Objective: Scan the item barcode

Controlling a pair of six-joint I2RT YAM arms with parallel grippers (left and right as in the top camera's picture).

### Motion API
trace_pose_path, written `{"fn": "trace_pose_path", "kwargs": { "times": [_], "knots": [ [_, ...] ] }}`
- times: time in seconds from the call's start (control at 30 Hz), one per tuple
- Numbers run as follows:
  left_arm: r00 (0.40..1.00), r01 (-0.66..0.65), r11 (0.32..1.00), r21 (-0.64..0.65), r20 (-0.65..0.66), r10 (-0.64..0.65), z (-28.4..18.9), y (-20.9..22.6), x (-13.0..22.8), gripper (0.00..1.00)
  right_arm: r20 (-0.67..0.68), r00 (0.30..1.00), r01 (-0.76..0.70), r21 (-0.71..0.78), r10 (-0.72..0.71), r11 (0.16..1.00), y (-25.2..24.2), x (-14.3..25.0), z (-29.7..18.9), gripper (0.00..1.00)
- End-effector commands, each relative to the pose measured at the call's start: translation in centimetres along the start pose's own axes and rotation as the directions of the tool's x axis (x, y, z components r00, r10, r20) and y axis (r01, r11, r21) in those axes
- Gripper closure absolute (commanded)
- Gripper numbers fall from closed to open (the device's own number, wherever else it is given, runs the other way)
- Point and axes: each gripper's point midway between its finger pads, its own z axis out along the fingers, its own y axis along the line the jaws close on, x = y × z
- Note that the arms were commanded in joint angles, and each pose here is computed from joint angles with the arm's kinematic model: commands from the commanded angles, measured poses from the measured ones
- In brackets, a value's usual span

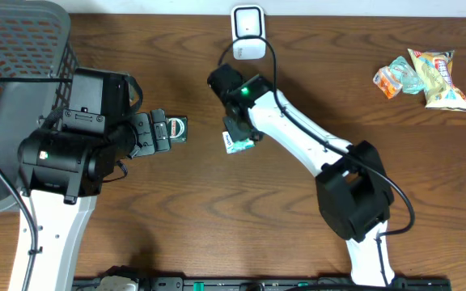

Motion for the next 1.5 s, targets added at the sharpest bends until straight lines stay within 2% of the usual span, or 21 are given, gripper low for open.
{"fn": "trace_pose_path", "kwargs": {
  "times": [0.0,0.13,0.33,0.47,0.6,0.73,0.8,0.87,0.93,0.97,1.0,1.13,1.33,1.47],
  "knots": [
    [1.000,-0.002,1.000,-0.004,0.014,0.002,-0.3,0.0,-0.3,0.02,0.115,0.988,0.115,-0.090,-0.104,0.989,1.2,-2.5,-1.4,0.80],
    [1.000,-0.002,1.000,-0.004,0.014,0.002,-0.3,0.0,-0.3,0.02,0.133,0.985,0.120,-0.098,-0.106,0.988,1.7,-3.2,-0.1,0.78],
    [1.000,-0.002,1.000,-0.004,0.014,0.002,-0.3,0.0,-0.3,0.02,0.049,0.987,0.159,-0.086,-0.155,0.984,1.9,-1.8,3.9,0.74],
    [1.000,-0.002,1.000,-0.004,0.014,0.002,-0.3,0.0,-0.3,0.02,-0.059,0.983,0.171,-0.077,-0.176,0.982,1.6,0.6,5.7,0.85],
    [1.000,-0.002,1.000,-0.004,0.014,0.002,-0.3,0.0,-0.3,0.02,-0.168,0.967,0.182,-0.070,-0.192,0.981,0.8,3.3,4.9,0.89],
    [1.000,-0.002,1.000,-0.004,0.014,0.002,-0.3,0.0,-0.3,0.02,-0.264,0.945,0.180,-0.067,-0.192,0.981,0.0,5.8,2.7,0.86],
    [1.000,-0.002,1.000,-0.004,0.014,0.002,-0.3,0.0,-0.3,0.02,-0.289,0.937,0.182,-0.068,-0.194,0.981,-0.4,6.5,1.4,0.81],
    [1.000,-0.002,1.000,-0.004,0.014,0.002,-0.3,0.0,-0.3,0.02,-0.294,0.936,0.182,-0.068,-0.194,0.981,-0.8,6.9,0.0,0.71],
    [1.000,-0.002,1.000,-0.004,0.014,0.002,-0.3,0.0,-0.3,0.03,-0.276,0.942,0.181,-0.069,-0.193,0.981,-1.0,6.8,-1.3,0.42],
    [1.000,-0.002,1.000,-0.004,0.014,0.002,-0.3,0.0,-0.3,0.02,-0.267,0.944,0.180,-0.069,-0.192,0.981,-1.0,6.7,-1.7,0.20],
    [1.000,-0.002,1.000,-0.004,0.014,0.002,-0.3,0.0,-0.3,0.02,-0.251,0.949,0.180,-0.069,-0.192,0.981,-1.1,6.5,-2.3,0.07],
    [1.000,-0.002,1.000,-0.004,0.014,0.002,-0.3,0.0,-0.3,0.02,-0.219,0.957,0.180,-0.070,-0.191,0.981,-1.4,6.3,-3.8,0.01],
    [1.000,-0.002,1.000,-0.004,0.014,0.002,-0.3,0.0,-0.3,0.02,-0.314,0.928,0.188,-0.070,-0.200,0.980,-1.9,8.6,-4.5,0.01],
    [1.000,-0.002,1.000,-0.004,0.014,0.002,-0.3,0.0,-0.3,0.02,-0.380,0.900,0.173,-0.132,-0.211,0.976,-1.1,10.4,-5.2,0.01]
  ]
}}
